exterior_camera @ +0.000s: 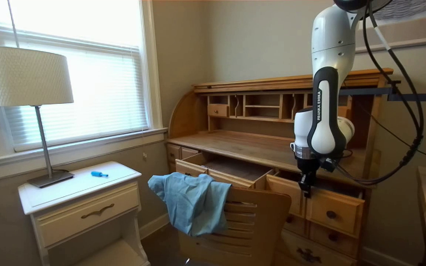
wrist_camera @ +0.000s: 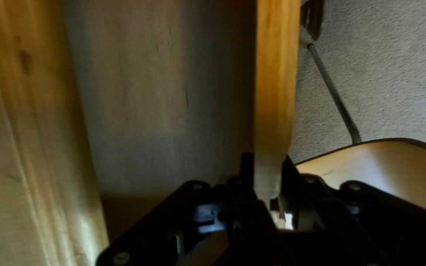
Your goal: Close the open topmost drawer on the right.
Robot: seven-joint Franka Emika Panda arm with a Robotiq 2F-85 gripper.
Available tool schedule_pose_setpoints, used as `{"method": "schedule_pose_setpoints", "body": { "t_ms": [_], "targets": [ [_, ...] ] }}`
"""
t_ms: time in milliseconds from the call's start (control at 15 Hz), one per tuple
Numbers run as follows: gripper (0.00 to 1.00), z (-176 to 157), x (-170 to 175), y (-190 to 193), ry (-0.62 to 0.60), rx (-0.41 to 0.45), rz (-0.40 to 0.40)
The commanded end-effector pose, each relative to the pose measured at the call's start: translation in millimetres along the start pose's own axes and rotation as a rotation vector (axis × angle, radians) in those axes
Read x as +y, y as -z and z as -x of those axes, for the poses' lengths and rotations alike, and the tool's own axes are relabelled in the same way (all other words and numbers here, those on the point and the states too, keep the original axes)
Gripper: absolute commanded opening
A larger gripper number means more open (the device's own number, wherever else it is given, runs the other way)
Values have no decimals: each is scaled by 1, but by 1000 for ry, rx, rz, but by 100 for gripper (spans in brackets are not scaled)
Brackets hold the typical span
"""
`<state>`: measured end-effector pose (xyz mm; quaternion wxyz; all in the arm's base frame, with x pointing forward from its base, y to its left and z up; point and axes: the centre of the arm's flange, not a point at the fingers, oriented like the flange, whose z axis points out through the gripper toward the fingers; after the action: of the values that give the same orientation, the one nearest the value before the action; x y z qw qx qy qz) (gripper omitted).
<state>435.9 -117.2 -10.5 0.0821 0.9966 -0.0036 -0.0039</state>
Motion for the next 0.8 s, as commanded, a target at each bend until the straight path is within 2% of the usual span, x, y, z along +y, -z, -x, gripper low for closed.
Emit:
{"method": "schedule_pose_setpoints", "body": {
  "t_ms": [0, 200, 267, 467, 533, 667, 733],
  "targets": [
    [5, 12, 46, -21, -100, -45, 91],
    [5, 12, 46, -21, -104, -54, 86],
    [43, 11, 43, -18, -97, -62, 84],
    [44, 11, 35, 5, -74, -59, 60],
    [47, 11, 36, 15, -84, -59, 65],
    [61, 10, 43, 30, -102, -63, 82],
    [15, 9, 36, 39, -101, -58, 78]
  ]
}}
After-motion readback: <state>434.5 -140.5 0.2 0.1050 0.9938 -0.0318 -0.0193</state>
